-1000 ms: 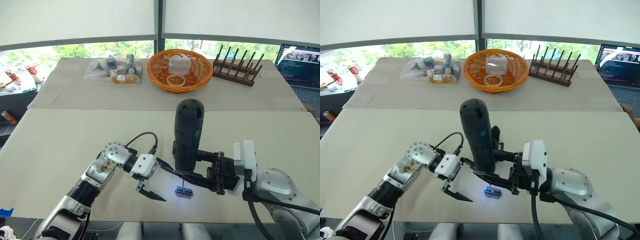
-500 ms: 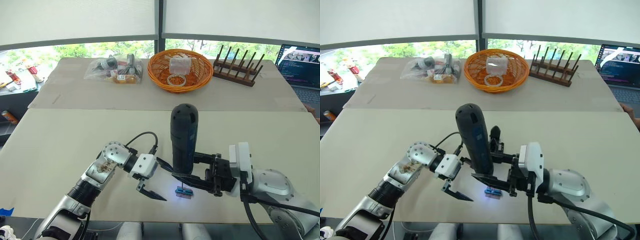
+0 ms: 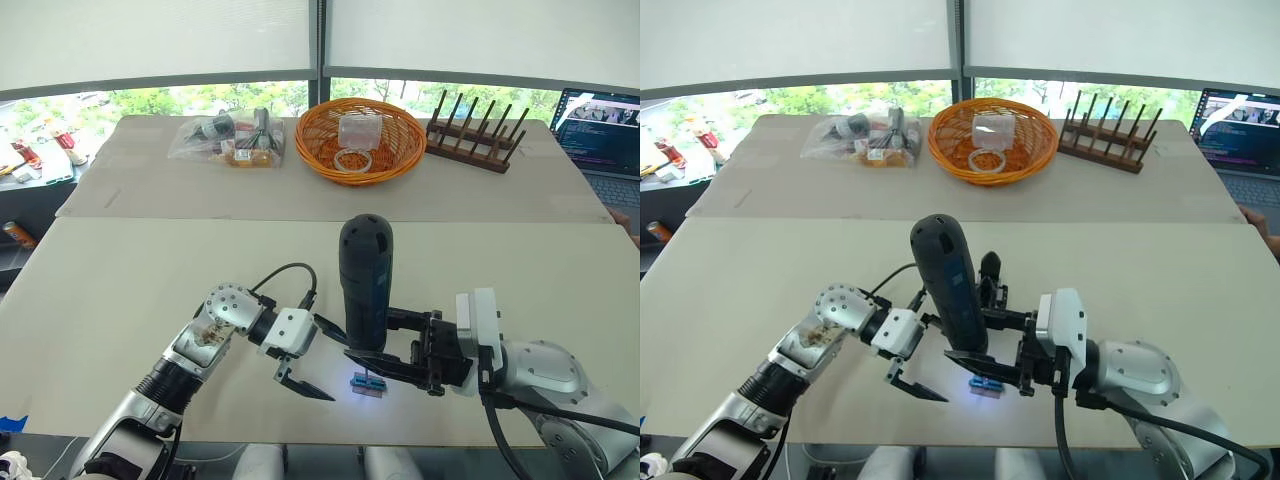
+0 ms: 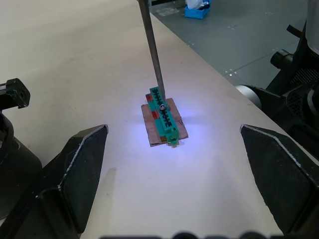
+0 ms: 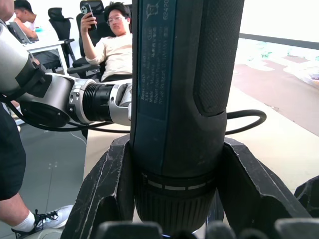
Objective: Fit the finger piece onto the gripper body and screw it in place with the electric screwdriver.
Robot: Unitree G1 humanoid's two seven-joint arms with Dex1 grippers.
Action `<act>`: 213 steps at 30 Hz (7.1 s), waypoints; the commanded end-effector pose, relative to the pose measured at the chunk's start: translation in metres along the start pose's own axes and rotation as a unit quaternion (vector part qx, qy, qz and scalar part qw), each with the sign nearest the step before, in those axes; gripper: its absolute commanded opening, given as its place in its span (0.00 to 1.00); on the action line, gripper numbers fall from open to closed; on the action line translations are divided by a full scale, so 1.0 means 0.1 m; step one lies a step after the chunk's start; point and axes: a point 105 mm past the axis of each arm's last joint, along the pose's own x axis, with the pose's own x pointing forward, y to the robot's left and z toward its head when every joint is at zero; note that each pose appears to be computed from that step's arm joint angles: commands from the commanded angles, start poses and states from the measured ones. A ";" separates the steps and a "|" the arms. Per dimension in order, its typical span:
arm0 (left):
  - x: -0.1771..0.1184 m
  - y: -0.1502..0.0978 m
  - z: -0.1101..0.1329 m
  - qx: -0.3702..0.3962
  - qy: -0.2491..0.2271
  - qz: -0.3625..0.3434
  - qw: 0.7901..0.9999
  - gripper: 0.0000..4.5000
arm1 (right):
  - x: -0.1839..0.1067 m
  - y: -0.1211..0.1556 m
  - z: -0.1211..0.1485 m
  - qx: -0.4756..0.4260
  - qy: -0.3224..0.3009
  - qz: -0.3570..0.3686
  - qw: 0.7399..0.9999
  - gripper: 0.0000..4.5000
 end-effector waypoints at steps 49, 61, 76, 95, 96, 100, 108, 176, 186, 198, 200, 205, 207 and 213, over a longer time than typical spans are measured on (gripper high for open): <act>0.02 0.04 0.03 0.021 0.000 0.004 1.000 1.00 | 0.00 0.06 0.11 -0.036 -0.022 0.010 0.999 0.43; 0.01 0.04 0.02 0.021 0.000 0.003 1.000 1.00 | 0.00 0.04 0.09 -0.038 -0.020 0.005 0.999 0.43; 0.01 0.04 0.02 0.021 0.000 0.003 1.000 1.00 | 0.00 0.02 0.07 -0.036 -0.017 0.001 0.999 0.43; 0.01 0.03 0.02 0.022 0.001 0.003 1.000 1.00 | 0.00 0.00 0.06 -0.030 -0.013 -0.002 0.999 0.43; 0.01 0.03 0.02 0.022 0.001 0.003 1.000 1.00 | -0.01 0.00 0.05 -0.029 -0.013 -0.001 0.999 0.43; 0.01 0.03 0.03 0.022 0.000 0.004 1.000 1.00 | -0.01 0.02 0.04 -0.027 -0.011 0.000 1.000 0.43; 0.01 0.04 0.02 0.021 0.002 0.004 1.000 1.00 | -0.01 0.04 0.02 -0.027 -0.008 0.000 1.000 0.43; -0.23 0.61 -0.08 -0.110 0.005 0.190 0.976 1.00 | -0.07 -0.10 0.42 -0.076 -0.019 -0.003 0.997 0.43; 0.09 0.70 -0.26 -0.138 0.015 0.241 0.961 1.00 | -0.05 -0.14 0.44 -0.078 -0.016 -0.016 0.997 0.43; 0.07 0.77 -0.24 -0.082 0.011 0.174 0.981 0.51 | -0.06 -0.17 0.46 -0.063 -0.018 -0.018 0.998 0.43; 0.05 0.81 -0.23 -0.064 0.008 0.153 0.986 0.51 | -0.06 -0.16 0.47 -0.060 -0.018 -0.014 0.998 0.43; 0.04 0.87 -0.20 -0.031 0.000 0.093 0.995 0.51 | -0.06 -0.15 0.47 -0.061 -0.014 -0.013 0.998 0.43; 0.04 0.86 -0.26 -0.030 0.016 0.080 0.996 0.51 | -0.06 -0.15 0.47 -0.062 -0.013 -0.015 0.998 0.43; -0.05 0.80 -0.34 -0.058 0.014 0.086 0.995 0.62 | -0.07 -0.16 0.48 -0.064 -0.012 -0.024 0.998 0.43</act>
